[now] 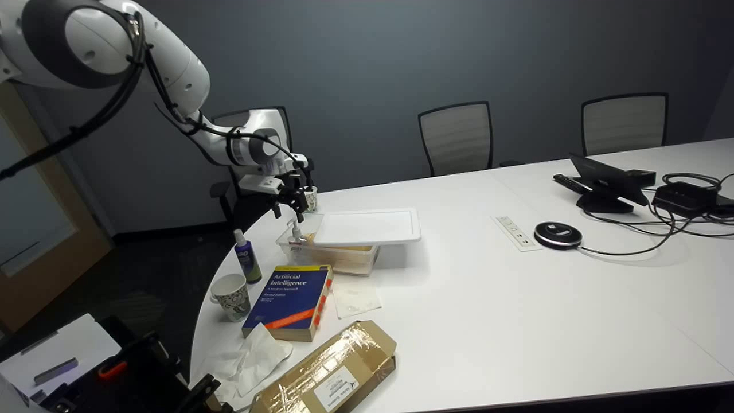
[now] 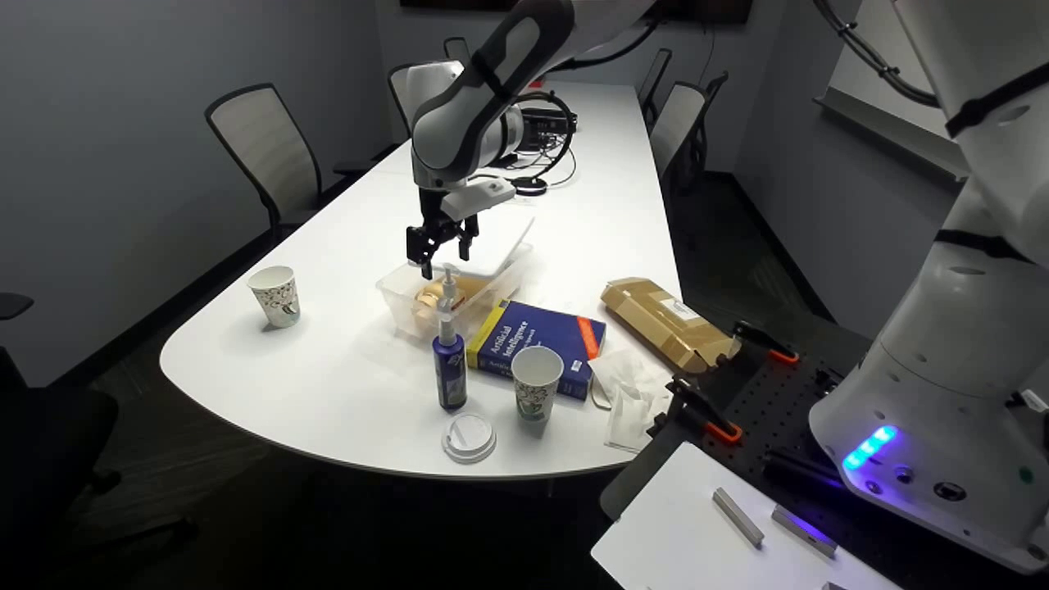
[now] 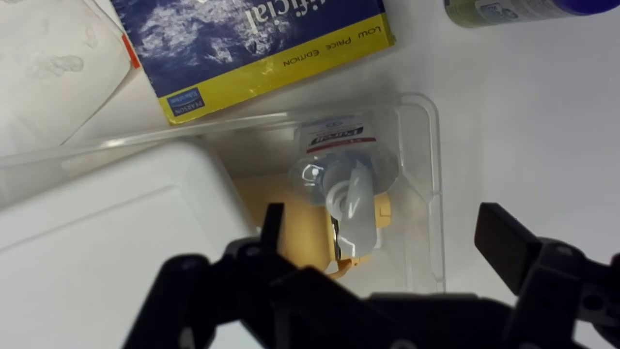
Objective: Remove the sanitizer bottle from the lunchbox, put it on the table, push on the pump and close the lid of the lunchbox
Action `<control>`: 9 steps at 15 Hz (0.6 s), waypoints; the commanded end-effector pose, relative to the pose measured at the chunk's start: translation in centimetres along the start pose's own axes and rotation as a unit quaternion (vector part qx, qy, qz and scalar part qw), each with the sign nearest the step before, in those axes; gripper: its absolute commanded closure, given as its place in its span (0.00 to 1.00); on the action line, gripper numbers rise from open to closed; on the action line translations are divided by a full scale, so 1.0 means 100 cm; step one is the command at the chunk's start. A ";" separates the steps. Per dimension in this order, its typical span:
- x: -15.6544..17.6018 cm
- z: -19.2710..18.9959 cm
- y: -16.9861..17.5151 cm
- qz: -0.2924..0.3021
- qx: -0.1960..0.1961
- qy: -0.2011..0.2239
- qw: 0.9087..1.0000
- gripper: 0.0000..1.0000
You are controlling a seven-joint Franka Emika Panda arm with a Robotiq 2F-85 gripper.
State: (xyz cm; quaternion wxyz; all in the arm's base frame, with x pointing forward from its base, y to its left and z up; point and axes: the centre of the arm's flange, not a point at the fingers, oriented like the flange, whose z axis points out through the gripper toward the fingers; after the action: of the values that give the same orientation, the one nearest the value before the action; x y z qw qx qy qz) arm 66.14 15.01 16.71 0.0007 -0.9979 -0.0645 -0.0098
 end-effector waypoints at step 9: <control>0.018 0.012 0.009 0.021 0.005 -0.036 0.999 0.65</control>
State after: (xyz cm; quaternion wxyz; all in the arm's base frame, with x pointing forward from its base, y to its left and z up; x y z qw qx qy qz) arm 67.06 14.28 14.93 0.0047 -0.9988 -0.0467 0.0142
